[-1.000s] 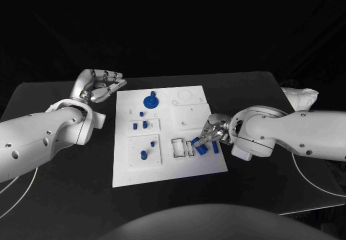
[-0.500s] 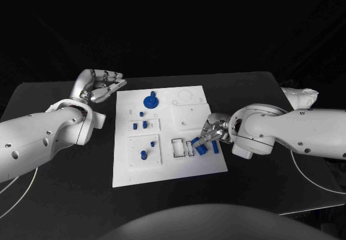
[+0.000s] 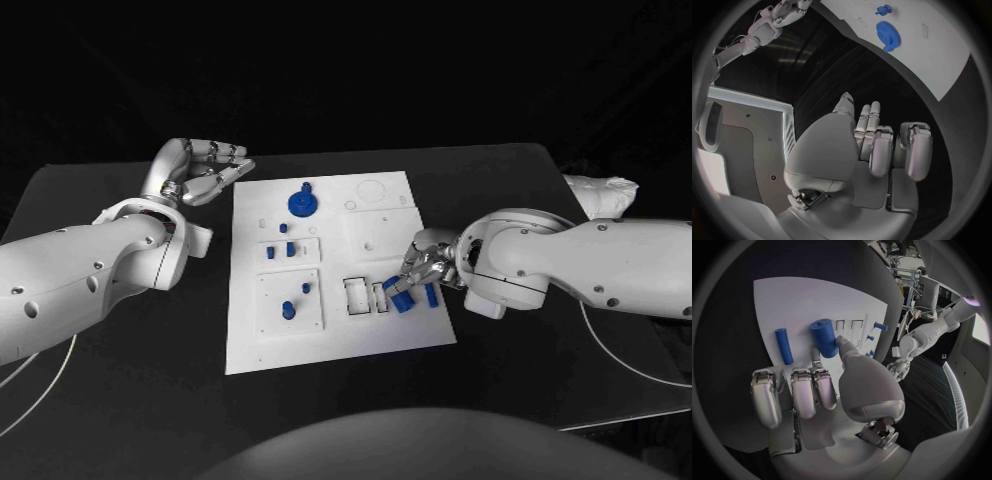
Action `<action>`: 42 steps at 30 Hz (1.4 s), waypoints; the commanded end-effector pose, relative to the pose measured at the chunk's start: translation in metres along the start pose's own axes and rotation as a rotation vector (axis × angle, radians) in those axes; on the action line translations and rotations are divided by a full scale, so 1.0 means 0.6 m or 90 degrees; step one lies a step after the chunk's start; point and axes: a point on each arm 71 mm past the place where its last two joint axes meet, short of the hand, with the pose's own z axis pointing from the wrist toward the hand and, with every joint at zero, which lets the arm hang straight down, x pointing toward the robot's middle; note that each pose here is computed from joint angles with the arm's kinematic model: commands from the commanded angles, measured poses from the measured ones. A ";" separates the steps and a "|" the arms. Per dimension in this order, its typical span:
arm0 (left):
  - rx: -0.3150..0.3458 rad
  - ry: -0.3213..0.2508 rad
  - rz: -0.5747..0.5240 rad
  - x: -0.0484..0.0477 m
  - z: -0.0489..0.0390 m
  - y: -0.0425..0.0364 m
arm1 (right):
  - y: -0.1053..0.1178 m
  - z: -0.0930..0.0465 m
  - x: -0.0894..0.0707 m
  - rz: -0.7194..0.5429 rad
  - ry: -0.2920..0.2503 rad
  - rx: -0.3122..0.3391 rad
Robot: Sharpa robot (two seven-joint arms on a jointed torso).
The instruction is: Assemble the parts on the task board
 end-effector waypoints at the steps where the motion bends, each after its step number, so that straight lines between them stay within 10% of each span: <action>1: 0.010 0.009 -0.004 0.003 0.000 -0.004 | -0.013 0.003 0.014 -0.007 0.021 0.037; 13: 0.010 0.010 -0.004 0.003 0.001 -0.004 | -0.018 0.000 0.001 0.062 -0.036 0.016; 42: 0.008 0.009 -0.003 0.002 0.002 -0.003 | -0.039 0.000 -0.004 0.235 -0.009 0.022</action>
